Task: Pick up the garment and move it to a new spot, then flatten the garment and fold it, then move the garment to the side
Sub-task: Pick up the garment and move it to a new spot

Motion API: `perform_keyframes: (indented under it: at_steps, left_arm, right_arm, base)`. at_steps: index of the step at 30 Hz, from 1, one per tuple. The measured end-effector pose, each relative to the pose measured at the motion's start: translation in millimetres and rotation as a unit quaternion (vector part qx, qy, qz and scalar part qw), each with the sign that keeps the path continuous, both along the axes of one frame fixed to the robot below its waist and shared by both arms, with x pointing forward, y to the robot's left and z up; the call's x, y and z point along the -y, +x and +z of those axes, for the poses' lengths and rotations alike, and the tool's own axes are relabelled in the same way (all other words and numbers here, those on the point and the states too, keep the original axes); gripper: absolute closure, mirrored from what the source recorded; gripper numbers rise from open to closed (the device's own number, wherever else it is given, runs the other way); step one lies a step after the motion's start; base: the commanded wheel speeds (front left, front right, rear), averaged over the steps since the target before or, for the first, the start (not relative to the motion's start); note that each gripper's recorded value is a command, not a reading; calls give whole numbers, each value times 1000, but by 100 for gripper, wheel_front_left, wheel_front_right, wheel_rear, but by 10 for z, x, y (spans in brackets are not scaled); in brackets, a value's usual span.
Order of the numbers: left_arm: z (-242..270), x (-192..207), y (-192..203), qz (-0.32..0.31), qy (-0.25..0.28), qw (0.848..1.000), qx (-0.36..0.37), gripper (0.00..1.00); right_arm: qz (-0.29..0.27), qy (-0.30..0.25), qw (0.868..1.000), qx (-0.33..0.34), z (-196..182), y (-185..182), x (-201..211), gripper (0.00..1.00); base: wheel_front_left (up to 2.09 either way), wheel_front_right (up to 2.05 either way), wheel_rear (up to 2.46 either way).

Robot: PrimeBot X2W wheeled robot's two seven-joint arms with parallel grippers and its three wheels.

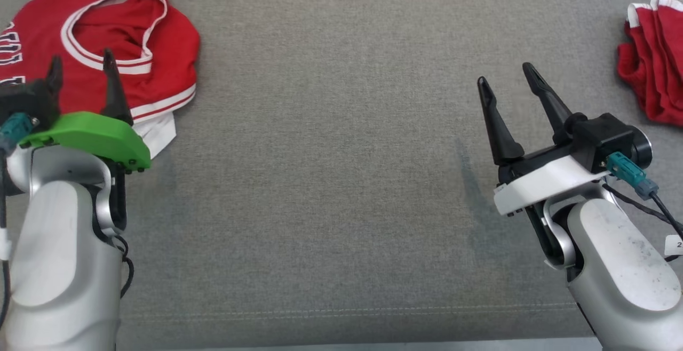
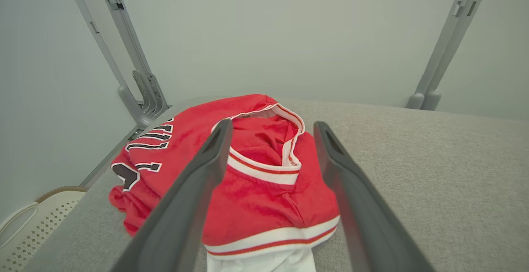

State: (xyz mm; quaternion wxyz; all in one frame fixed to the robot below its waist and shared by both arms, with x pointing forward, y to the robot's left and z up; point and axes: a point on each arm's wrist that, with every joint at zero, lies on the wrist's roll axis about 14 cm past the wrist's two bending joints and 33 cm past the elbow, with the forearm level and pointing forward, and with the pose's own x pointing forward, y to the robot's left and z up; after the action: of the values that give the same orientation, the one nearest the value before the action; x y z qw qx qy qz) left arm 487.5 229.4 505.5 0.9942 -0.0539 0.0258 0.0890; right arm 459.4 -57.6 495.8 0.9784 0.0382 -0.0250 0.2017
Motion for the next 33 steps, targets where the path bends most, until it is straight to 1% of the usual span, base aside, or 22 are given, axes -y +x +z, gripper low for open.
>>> perform_keyframes:
  at_steps: [8,12,17,22,27,28,29,30,31,33]
  left_arm:
    - [-625,159,458,-18,-22,994,-108,0]
    - [-977,212,584,-21,-31,986,-161,0]
    - [-1351,277,749,-19,-42,977,-207,0]
    - [-1613,162,797,1,-38,971,-237,0]
    - [-1651,114,867,10,-32,970,-240,0]
    - [-1648,104,874,12,-31,971,-239,8]
    - [-1640,103,879,13,-31,971,-236,41]
    - [-1634,97,878,14,-29,972,-233,84]
    - [-1632,93,870,14,-26,972,-233,100]
    - [-1627,94,848,15,-24,972,-233,100]
  right_arm:
    - [-49,-18,999,-14,-186,168,414,0]
    - [-63,-24,997,-27,-314,211,549,0]
    - [-88,-38,994,-49,-516,245,760,0]
    - [-96,-43,993,-58,-628,267,839,0]
    - [-100,-46,992,-65,-684,266,869,0]
    - [-100,-46,992,-66,-690,266,871,0]
    - [-102,-46,992,-66,-696,267,879,0]
    - [-103,-46,991,-67,-702,267,885,0]
    - [-103,-47,991,-67,-705,265,886,0]
    - [-103,-44,992,-66,-692,262,869,0]
  base:
    - [0,0,0]
    - [0,0,0]
    - [0,0,0]
    - [0,0,0]
    - [0,0,0]
    - [0,0,0]
    - [0,0,0]
    - [0,0,0]
    - [0,0,0]
    - [0,0,0]
